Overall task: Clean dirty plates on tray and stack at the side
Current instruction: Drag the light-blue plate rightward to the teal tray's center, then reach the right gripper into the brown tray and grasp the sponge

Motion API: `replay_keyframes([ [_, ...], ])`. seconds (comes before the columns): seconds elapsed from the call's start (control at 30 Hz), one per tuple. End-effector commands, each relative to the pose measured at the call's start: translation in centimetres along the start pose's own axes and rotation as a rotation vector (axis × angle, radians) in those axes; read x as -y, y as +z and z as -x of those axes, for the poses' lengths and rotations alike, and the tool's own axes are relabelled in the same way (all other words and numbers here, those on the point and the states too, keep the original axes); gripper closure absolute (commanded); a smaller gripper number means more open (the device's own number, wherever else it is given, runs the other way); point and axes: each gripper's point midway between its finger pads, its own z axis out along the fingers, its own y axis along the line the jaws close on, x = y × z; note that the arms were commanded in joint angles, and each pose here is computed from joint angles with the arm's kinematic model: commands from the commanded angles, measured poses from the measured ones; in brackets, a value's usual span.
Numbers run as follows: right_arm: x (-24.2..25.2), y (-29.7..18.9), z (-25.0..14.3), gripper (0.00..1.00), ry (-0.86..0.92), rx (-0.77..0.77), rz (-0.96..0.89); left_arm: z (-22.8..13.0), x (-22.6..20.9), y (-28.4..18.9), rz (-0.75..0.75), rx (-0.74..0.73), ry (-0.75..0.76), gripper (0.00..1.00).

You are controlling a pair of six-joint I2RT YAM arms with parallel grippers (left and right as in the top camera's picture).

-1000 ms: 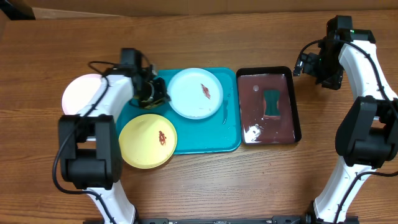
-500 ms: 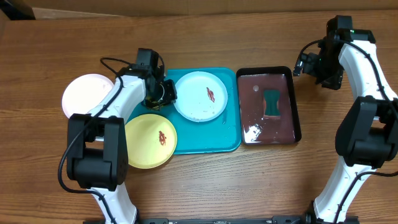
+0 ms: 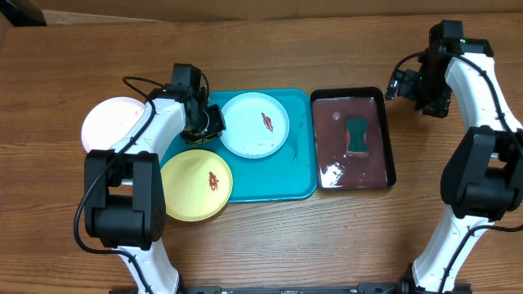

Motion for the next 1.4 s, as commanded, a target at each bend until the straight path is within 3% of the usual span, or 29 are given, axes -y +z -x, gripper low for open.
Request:
replay_keyframes([
  [0.0,-0.3,-1.7,0.7,0.0,-0.001,0.045,0.012,-0.4,0.4,0.4,0.018,-0.005,0.059,0.95],
  [0.8,-0.6,-1.7,0.6,0.0,0.005,0.042,0.025,-1.4,2.1,0.8,0.013,-0.016,0.126,0.96],
  [0.97,-3.1,-2.1,-3.2,0.0,0.02,-0.13,0.185,-1.4,2.1,0.8,0.012,-0.016,0.126,0.96],
  [1.0,-3.5,-2.3,-3.7,0.02,0.01,-0.152,0.216,-1.4,2.1,0.8,0.012,-0.016,0.125,0.96],
  [1.07,-4.0,-2.5,-4.7,0.24,0.016,-0.196,0.242,-1.4,2.1,0.8,0.012,-0.016,0.125,0.96],
  [1.13,-4.4,-2.7,-6.2,0.32,-0.002,-0.25,0.237,-1.4,2.1,0.8,0.012,-0.015,0.125,0.96],
  [1.23,-5.3,-3.0,-8.1,0.38,-0.08,-0.308,0.226,-1.4,2.1,0.8,0.011,-0.015,0.125,0.96],
  [1.37,-5.3,-2.6,-9.8,0.39,-0.171,-0.336,0.102,-1.4,2.1,0.8,0.012,-0.015,0.125,0.96],
])
